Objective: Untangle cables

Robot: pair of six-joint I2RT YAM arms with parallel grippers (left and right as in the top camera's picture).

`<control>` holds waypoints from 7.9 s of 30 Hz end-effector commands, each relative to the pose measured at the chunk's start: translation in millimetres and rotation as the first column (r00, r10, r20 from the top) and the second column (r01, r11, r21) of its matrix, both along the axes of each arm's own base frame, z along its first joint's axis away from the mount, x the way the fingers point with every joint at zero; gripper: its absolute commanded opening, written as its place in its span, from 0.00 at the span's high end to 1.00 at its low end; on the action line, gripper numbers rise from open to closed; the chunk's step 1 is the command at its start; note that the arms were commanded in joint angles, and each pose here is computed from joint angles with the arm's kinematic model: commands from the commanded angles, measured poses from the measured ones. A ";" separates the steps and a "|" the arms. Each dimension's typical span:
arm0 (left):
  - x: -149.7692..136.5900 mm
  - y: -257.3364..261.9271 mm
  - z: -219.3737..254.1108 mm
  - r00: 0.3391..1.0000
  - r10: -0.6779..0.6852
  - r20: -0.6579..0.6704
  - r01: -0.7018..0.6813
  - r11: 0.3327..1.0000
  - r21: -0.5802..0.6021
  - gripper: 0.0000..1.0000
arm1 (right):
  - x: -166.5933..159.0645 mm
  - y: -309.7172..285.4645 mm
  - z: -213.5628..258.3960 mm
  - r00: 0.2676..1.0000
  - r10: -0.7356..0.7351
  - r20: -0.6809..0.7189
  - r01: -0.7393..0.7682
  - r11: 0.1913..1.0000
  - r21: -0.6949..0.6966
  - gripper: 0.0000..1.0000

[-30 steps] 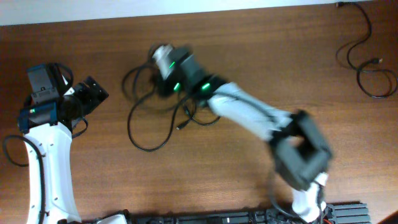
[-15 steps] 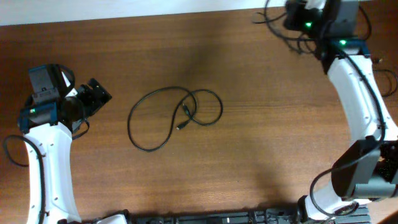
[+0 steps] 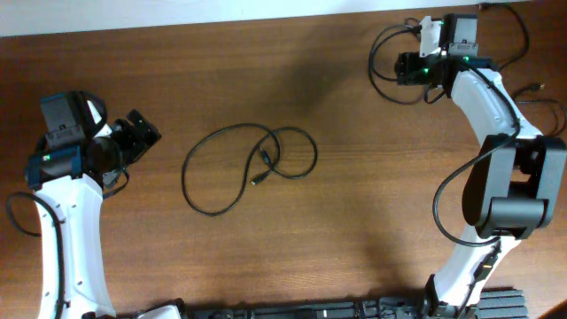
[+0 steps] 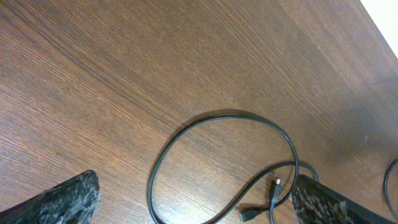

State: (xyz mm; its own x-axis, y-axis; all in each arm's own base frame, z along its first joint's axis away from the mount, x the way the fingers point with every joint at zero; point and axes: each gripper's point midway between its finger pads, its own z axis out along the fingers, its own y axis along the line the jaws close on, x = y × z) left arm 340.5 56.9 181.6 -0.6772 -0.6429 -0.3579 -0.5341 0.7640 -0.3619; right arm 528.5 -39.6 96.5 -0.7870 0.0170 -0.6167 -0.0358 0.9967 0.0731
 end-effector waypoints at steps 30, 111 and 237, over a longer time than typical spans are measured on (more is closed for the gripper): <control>2.5 -1.2 -17.7 0.999 0.002 -0.051 -0.004 1.000 -0.027 0.01 | -182.2 355.6 -99.5 0.952 -0.011 -0.306 -0.007 0.998 -0.059 0.02; 0.7 -1.1 -18.5 0.998 0.004 -0.059 -0.005 1.000 -0.029 0.01 | -256.2 58.0 43.9 0.838 -0.217 -0.501 0.091 0.960 -0.264 0.01; 0.8 -1.1 -18.5 0.998 0.004 -0.059 -0.005 1.000 -0.029 0.01 | -235.5 -262.1 -91.0 0.468 -0.878 -0.099 0.845 0.478 -0.239 0.95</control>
State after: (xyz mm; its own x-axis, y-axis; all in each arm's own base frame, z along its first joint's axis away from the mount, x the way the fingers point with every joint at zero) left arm 341.5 56.3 163.9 -0.6977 -0.6477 -0.3061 -0.5531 0.7586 -0.3444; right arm 298.1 -287.2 5.3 -0.5626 0.6590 -0.4993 0.8126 0.5520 -0.1871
